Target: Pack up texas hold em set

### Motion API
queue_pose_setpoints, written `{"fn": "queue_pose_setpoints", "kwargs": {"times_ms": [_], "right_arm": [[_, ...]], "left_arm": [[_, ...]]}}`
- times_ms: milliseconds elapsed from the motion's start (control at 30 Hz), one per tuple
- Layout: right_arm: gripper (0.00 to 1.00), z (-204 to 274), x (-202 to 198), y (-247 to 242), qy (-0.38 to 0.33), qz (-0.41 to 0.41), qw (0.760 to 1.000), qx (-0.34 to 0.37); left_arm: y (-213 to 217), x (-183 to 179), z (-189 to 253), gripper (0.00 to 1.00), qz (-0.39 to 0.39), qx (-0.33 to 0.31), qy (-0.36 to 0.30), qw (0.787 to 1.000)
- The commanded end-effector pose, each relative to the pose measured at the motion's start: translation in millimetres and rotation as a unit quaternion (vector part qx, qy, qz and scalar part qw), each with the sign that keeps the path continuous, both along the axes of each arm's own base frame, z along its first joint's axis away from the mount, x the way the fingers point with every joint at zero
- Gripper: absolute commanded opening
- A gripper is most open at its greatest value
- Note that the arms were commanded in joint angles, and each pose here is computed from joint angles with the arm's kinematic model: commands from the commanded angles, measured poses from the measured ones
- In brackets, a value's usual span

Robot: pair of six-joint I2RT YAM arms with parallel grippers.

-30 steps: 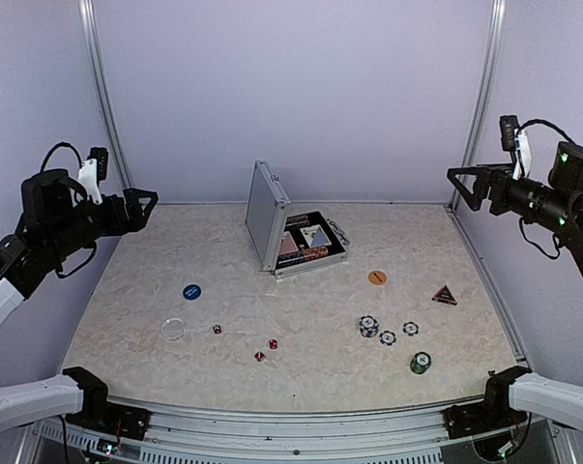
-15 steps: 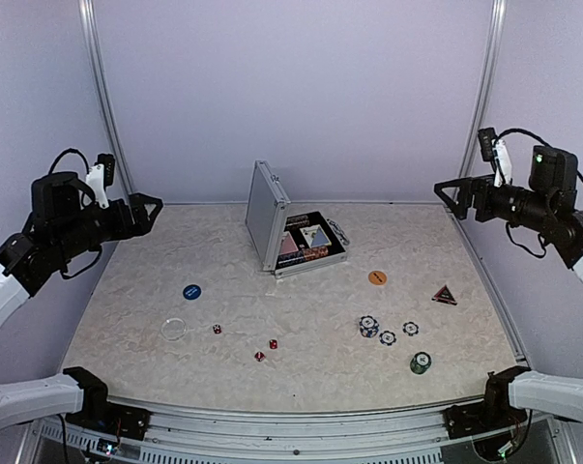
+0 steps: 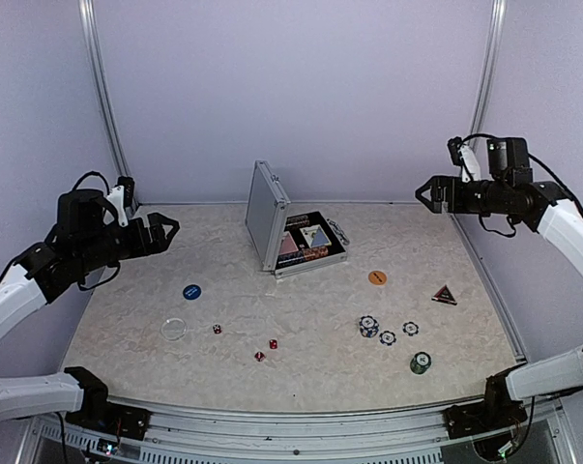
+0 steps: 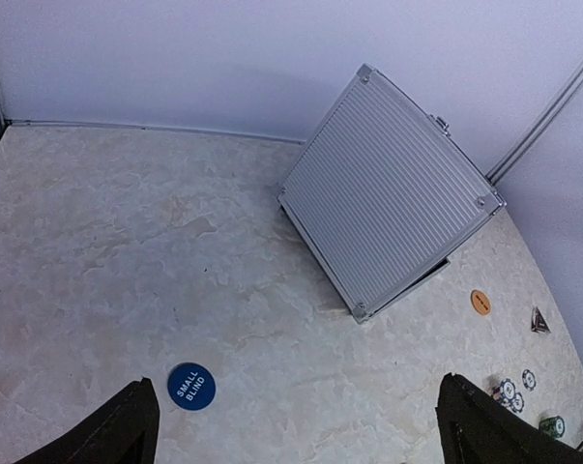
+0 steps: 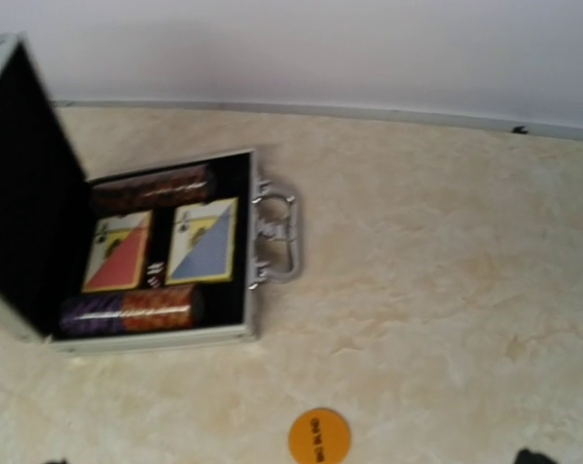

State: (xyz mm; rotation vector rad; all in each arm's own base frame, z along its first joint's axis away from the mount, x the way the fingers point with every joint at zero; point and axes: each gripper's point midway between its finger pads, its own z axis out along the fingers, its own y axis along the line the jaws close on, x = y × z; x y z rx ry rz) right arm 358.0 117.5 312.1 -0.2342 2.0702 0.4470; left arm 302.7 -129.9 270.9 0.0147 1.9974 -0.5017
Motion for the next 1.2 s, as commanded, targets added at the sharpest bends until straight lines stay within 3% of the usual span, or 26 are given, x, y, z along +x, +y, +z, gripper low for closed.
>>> {"fn": "queue_pose_setpoints", "kwargs": {"times_ms": [0, 300, 700, 833, 933, 1000, 1167], "right_arm": [[1.0, 8, 22, 3, 0.0, -0.028, 1.0, -0.007], [1.0, -26, 73, 24, 0.027, -0.05, 0.998, -0.03], [1.0, -72, 119, 114, 0.049, 0.09, 0.995, 0.009], [0.99, -93, 122, 147, 0.044, 0.151, 0.988, -0.01], [0.94, -110, 122, 168, 0.051, 0.195, 0.979, -0.018], [0.84, -122, 125, 175, 0.059, 0.209, 0.976, -0.013], [0.74, -155, 145, 161, 0.09, 0.144, 0.985, -0.041]], "left_arm": [[-10, 4, 3, 0.99, -0.004, -0.03, -0.005, 1.0], [-20, 3, -8, 0.99, -0.014, -0.037, 0.004, 0.999], [-28, -6, -14, 0.99, -0.024, -0.038, 0.011, 0.999], [-28, -9, -13, 0.99, -0.024, -0.038, 0.008, 0.999], [-29, -10, -13, 0.99, -0.025, -0.04, 0.009, 0.999], [-30, -11, -13, 0.99, -0.026, -0.04, 0.009, 0.999], [-32, -13, -14, 0.99, -0.026, -0.038, 0.012, 0.999]]}}
